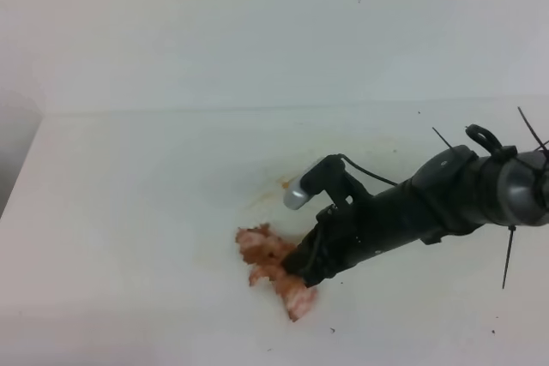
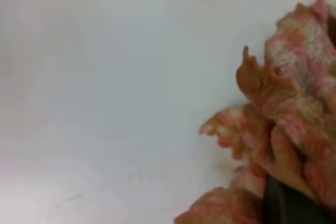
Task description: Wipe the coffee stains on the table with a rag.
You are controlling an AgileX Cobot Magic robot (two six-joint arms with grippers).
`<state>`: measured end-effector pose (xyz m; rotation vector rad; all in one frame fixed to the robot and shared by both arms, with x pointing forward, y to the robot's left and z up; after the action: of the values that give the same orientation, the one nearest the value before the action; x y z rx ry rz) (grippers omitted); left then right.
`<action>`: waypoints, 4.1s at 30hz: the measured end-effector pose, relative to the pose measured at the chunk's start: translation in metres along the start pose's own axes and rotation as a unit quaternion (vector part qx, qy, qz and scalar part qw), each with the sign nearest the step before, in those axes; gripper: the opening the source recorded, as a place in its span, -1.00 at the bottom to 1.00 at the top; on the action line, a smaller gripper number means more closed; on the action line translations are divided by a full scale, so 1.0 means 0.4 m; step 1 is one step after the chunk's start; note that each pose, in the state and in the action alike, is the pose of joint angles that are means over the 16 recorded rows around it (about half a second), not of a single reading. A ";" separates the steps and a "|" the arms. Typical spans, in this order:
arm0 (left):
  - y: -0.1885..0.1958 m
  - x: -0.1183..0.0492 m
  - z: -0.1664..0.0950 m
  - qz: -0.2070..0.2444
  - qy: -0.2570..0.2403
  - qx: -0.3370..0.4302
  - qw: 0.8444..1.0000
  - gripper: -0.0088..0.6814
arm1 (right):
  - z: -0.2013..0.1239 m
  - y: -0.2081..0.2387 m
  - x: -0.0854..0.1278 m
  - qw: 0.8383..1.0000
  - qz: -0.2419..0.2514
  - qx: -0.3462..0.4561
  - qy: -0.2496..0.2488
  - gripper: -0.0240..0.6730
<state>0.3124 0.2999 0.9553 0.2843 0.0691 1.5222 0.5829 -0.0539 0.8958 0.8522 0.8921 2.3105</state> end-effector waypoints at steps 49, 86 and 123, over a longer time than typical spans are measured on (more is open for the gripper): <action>0.000 0.000 0.000 0.000 0.000 0.000 1.000 -0.98 | 0.161 0.006 0.055 0.999 0.029 -0.013 0.041 -0.86; 0.000 0.000 0.000 0.000 0.000 0.000 1.000 -0.98 | 0.356 -0.033 -0.073 0.994 -0.029 -0.098 0.020 -0.85; 0.000 0.000 0.000 0.000 0.000 0.000 1.000 -0.98 | 0.212 0.070 -0.327 0.975 -0.215 0.037 -0.037 -0.85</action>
<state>0.3124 0.2999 0.9553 0.2843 0.0691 1.5222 0.7238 -0.1228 0.9179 0.6896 1.0216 1.8705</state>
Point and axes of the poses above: a point on each arm's last joint axis where the gripper is mounted, y pointing back along that axis away from the gripper, x along the wrist's bending axis when the last joint is at zero, z = x × y, the point moved 2 cm from there along -y, pointing out along that axis toward the gripper, and after that the axes turned 12 degrees about -y, right-handed, at the moved point
